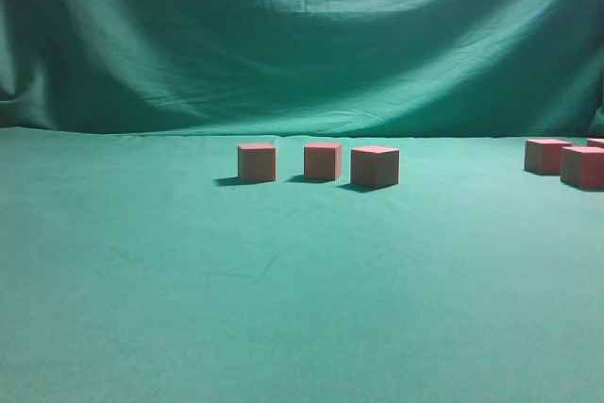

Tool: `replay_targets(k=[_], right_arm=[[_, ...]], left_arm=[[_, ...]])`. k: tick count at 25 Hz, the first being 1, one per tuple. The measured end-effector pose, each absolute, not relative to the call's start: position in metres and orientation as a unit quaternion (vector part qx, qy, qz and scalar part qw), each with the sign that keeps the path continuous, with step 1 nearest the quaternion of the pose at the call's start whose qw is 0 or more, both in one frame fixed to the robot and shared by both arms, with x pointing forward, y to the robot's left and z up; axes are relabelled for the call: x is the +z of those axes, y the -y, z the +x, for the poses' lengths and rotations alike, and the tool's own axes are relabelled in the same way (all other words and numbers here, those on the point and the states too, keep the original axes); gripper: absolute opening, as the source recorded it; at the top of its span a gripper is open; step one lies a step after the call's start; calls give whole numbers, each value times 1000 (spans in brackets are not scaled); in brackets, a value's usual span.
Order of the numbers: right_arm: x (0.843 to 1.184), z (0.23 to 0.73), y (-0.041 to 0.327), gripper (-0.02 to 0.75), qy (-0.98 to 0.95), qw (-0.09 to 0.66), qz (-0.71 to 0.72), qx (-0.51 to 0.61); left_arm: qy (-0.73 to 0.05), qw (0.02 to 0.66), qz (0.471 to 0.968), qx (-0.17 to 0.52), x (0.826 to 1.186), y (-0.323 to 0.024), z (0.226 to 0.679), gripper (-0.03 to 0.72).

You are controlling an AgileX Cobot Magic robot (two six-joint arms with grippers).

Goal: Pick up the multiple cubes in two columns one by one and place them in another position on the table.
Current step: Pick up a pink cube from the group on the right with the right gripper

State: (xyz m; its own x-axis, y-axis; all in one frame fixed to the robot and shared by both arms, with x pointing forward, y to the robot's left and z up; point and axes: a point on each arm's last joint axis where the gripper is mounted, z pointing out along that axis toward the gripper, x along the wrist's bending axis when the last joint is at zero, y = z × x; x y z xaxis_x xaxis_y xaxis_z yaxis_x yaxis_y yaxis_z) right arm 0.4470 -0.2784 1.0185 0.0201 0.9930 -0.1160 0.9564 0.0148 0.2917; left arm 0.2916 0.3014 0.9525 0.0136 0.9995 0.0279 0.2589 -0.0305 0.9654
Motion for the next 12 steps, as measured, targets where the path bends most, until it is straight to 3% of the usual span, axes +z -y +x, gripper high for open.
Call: replay_targets(k=[6,12], right_arm=[[982,473,280,504,-719,95,687,48],[959,490,282,504,-727,92,678,51]], left_arm=[[-551,425,571,435,953,-301,292,0],[-551,425,571,435,953,-301,292,0]])
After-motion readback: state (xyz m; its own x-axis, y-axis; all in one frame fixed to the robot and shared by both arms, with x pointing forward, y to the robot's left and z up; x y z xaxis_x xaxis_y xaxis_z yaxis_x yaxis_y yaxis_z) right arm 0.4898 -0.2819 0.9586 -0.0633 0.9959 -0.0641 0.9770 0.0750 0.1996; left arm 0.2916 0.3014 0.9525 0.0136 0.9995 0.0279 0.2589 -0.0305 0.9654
